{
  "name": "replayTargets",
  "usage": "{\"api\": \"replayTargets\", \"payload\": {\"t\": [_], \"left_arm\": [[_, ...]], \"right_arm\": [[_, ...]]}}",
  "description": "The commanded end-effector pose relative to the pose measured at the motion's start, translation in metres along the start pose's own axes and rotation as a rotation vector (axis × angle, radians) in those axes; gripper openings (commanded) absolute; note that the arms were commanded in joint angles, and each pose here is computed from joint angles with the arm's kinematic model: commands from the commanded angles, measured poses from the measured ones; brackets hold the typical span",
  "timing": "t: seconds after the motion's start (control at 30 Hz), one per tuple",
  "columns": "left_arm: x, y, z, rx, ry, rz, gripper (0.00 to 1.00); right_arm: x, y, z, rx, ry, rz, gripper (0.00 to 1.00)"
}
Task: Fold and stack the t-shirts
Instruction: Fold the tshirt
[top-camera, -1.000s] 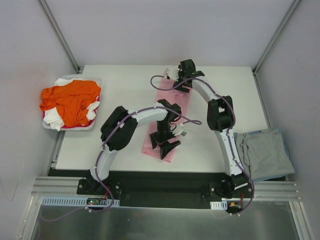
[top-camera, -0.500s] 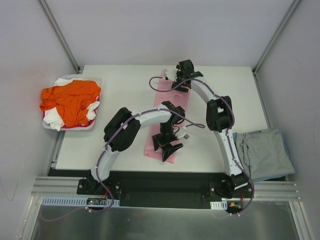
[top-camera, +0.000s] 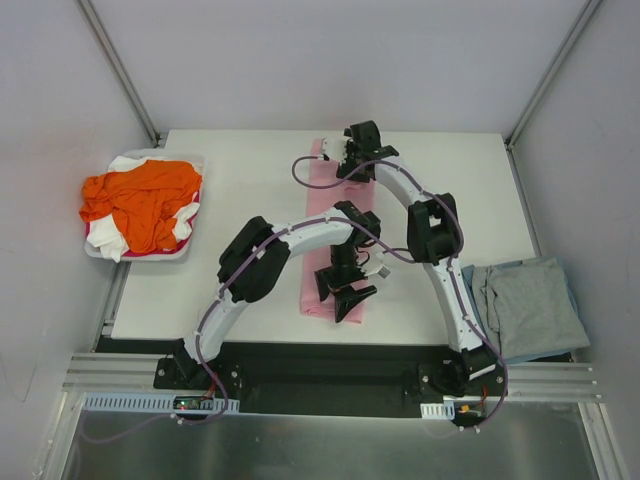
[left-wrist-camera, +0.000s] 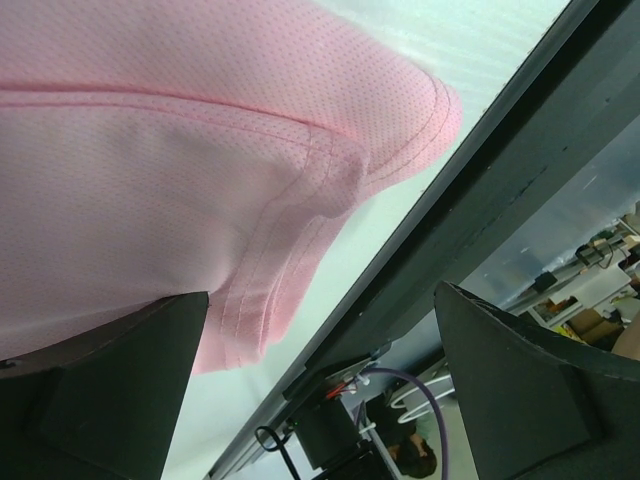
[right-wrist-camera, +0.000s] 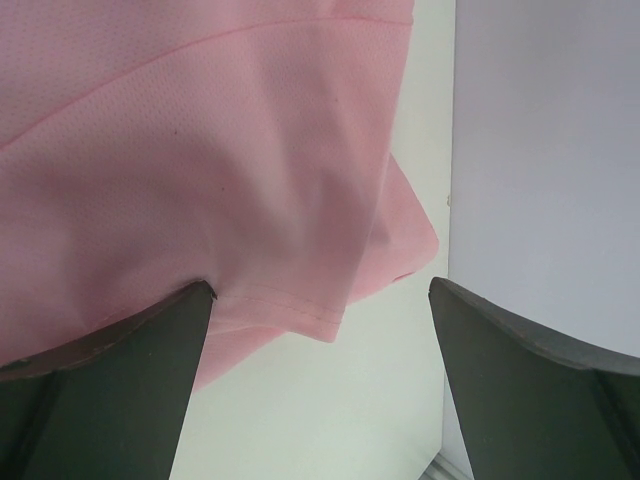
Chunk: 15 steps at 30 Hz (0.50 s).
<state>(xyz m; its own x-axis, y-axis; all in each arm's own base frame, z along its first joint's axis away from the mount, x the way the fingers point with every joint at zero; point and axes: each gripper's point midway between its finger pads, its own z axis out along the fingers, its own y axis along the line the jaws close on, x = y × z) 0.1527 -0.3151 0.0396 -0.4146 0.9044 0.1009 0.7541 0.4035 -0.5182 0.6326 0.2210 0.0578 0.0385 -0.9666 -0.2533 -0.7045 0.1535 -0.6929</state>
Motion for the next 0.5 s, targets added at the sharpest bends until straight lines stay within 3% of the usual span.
{"api": "replayTargets", "payload": {"t": [0.0, 0.33, 0.47], "left_arm": [[-0.027, -0.002, 0.012, 0.013, -0.059, 0.099, 0.99], [-0.031, -0.001, 0.006, -0.020, -0.084, 0.110, 0.99], [-0.035, 0.005, -0.007, -0.105, -0.130, 0.135, 0.99]], "right_arm": [[0.000, 0.041, 0.019, -0.099, 0.009, -0.024, 0.96], [0.005, 0.033, 0.013, -0.070, 0.019, -0.005, 0.96], [0.006, 0.024, 0.004, -0.044, 0.015, 0.031, 0.96]]}}
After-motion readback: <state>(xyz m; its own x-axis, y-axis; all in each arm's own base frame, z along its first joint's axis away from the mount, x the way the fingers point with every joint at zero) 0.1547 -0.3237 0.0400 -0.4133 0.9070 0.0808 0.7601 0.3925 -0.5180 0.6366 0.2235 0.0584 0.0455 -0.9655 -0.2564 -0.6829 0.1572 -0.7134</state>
